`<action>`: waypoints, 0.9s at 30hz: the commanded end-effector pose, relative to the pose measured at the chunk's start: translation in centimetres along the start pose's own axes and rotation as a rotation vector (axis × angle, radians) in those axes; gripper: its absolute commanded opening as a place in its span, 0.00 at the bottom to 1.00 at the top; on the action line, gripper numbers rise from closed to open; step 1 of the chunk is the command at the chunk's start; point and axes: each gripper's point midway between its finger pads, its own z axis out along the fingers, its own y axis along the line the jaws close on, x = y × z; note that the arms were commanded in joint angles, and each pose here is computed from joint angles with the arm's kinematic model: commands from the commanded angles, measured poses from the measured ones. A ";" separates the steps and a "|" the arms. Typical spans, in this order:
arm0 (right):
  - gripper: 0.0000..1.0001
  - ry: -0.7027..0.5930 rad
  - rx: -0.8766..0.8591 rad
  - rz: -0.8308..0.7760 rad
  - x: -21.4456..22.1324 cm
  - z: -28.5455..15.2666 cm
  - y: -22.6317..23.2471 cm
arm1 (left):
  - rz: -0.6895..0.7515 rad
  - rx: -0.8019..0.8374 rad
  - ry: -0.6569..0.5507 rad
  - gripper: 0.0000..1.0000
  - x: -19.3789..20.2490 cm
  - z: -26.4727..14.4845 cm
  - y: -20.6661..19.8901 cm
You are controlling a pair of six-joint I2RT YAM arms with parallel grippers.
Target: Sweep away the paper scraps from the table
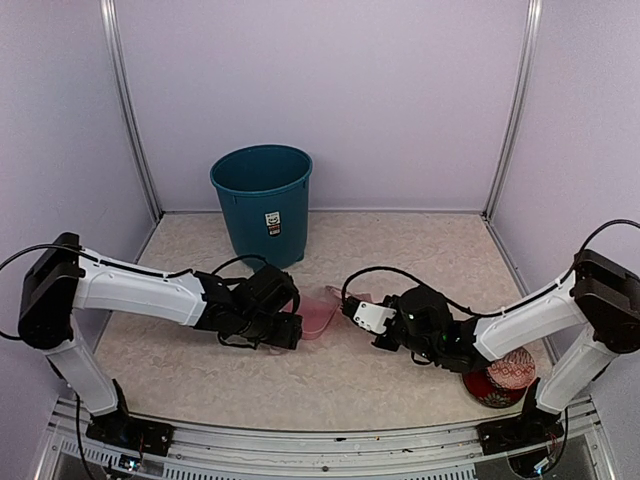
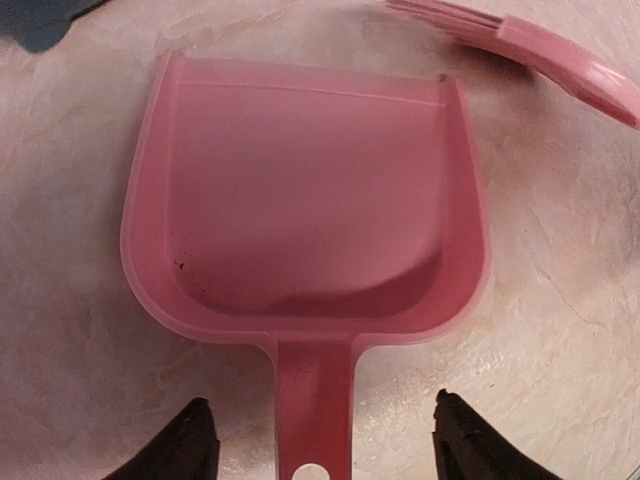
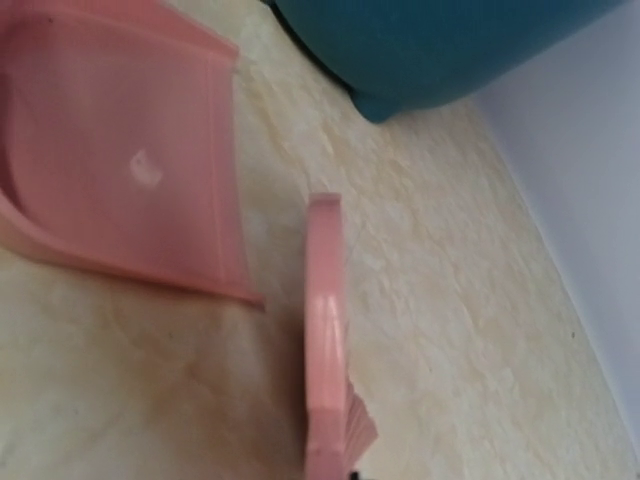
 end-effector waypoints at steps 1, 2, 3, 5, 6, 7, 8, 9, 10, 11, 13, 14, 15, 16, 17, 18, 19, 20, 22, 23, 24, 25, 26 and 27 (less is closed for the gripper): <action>0.08 -0.051 0.021 -0.011 -2.0 0.6 0.1 | -0.033 0.044 -0.087 0.80 -2.7 -2.6 -0.6; 0.09 -0.053 0.021 -0.013 -2.1 0.7 0.3 | -0.040 0.048 -0.100 0.83 -3.0 -3.1 -0.5; 0.10 -0.060 0.017 -0.016 -2.3 0.7 0.5 | -0.048 0.053 -0.112 0.86 -3.3 -3.5 -0.5; 0.15 -0.064 0.006 -0.026 -2.3 0.8 1.1 | -0.061 0.061 -0.135 0.90 -3.8 -4.4 -0.4; 0.17 -0.064 0.002 -0.028 -2.4 0.8 1.3 | -0.067 0.066 -0.144 0.91 -3.9 -4.8 -0.3; 0.19 -0.063 -0.002 -0.032 -2.3 0.9 1.6 | -0.074 0.068 -0.152 0.92 -4.1 -5.2 -0.2; 0.21 -0.061 -0.004 -0.034 -2.2 0.9 1.8 | -0.081 0.070 -0.160 0.92 -4.3 -5.5 -0.1; 0.24 -0.061 -0.006 -0.036 -2.2 1.0 2.0 | -0.084 0.070 -0.167 0.92 -4.4 -5.8 0.1; 0.27 -0.058 -0.007 -0.037 -2.2 1.0 2.2 | -0.088 0.069 -0.172 0.92 -4.5 -6.1 0.2; 0.30 -0.060 -0.009 -0.036 -2.2 1.0 2.3 | -0.092 0.066 -0.178 0.92 -4.7 -6.3 0.4; 0.35 -0.066 -0.010 -0.033 -2.3 0.8 2.5 | -0.100 0.063 -0.185 0.93 -4.8 -6.6 0.7; 0.37 -0.066 -0.012 -0.032 -2.3 0.8 2.6 | -0.104 0.064 -0.188 0.93 -4.9 -6.8 0.9; 0.40 -0.067 -0.014 -0.028 -2.3 0.7 2.7 | -0.107 0.063 -0.189 0.93 -4.9 -6.8 1.0; 0.42 -0.069 -0.017 -0.024 -2.3 0.5 2.7 | -0.112 0.062 -0.192 0.93 -5.0 -6.9 1.2; 0.44 -0.073 -0.020 -0.018 -2.4 0.3 2.9 | -0.117 0.063 -0.197 0.93 -5.2 -7.1 1.3; 0.46 -0.077 -0.026 -0.008 -2.5 0.2 2.9 | -0.124 0.065 -0.200 0.93 -5.3 -7.2 1.5; 0.48 -0.083 -0.036 0.001 -2.6 -0.1 3.0 | -0.130 0.066 -0.202 0.93 -5.4 -7.3 1.7; 0.51 -0.092 -0.050 0.014 -2.8 -0.3 3.2 | -0.138 0.069 -0.205 0.93 -5.6 -7.4 1.9; 0.55 -0.107 -0.082 0.050 -3.2 -0.8 3.5 | -0.155 0.076 -0.213 0.93 -6.0 -7.7 2.3; 0.56 -0.116 -0.095 0.069 -3.4 -1.0 3.6 | -0.162 0.080 -0.220 0.93 -6.2 -8.0 2.5; 0.57 -0.128 -0.107 0.090 -3.7 -1.3 3.6 | -0.169 0.082 -0.226 0.93 -6.4 -8.1 2.7; 0.59 -0.141 -0.120 0.110 -3.9 -1.7 3.6 | -0.177 0.084 -0.233 0.93 -6.6 -8.3 2.9; 0.61 -0.155 -0.131 0.130 -4.2 -2.0 3.6 | -0.184 0.083 -0.239 0.94 -6.8 -8.5 3.2; 0.64 -0.169 -0.142 0.146 -4.4 -2.3 3.6 | -0.191 0.083 -0.245 0.94 -7.0 -8.6 3.5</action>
